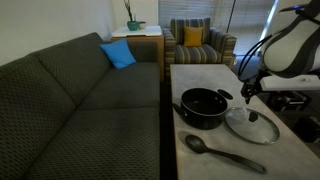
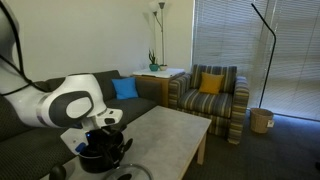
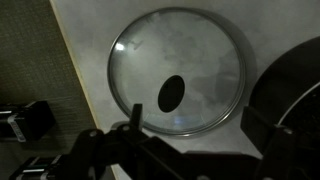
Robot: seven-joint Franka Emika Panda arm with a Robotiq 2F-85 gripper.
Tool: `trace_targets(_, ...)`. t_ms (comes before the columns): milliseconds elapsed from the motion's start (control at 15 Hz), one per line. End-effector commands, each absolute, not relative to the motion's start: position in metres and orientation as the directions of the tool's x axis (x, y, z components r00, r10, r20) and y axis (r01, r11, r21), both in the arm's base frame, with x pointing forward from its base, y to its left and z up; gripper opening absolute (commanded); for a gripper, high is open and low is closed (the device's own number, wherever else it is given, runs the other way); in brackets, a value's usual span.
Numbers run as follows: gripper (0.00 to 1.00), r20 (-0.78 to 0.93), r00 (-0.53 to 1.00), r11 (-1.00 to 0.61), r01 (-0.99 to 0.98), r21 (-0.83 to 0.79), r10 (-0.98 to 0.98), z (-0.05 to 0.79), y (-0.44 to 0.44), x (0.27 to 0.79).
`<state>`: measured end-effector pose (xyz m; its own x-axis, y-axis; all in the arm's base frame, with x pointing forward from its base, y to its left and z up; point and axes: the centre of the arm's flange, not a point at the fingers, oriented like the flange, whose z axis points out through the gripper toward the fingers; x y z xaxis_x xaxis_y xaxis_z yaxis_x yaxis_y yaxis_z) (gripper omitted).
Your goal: Uncover the pot and cover it again
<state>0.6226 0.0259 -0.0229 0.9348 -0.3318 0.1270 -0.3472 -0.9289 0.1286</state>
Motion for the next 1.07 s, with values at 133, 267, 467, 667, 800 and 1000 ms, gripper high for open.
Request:
trace_targets(133,1.0,0.012,0.891,-0.881,-0.451,0.146,-0.454,-0.044,-0.021,0.644)
trace_targets(267,1.0,-0.004,0.856,-0.848,-0.511,0.141,-0.517,-0.056,-0.031,0.651)
trace_targets(467,1.0,-0.037,0.808,-0.807,-0.582,0.095,-0.588,-0.081,-0.036,0.662)
trace_targets(667,1.0,-0.025,0.806,-0.803,-0.587,0.099,-0.592,-0.075,-0.034,0.645)
trace_targets(800,1.0,-0.032,0.79,-0.789,-0.608,0.089,-0.612,-0.085,-0.035,0.649)
trace_targets(1000,1.0,-0.034,0.785,-0.785,-0.614,0.086,-0.618,-0.088,-0.035,0.651)
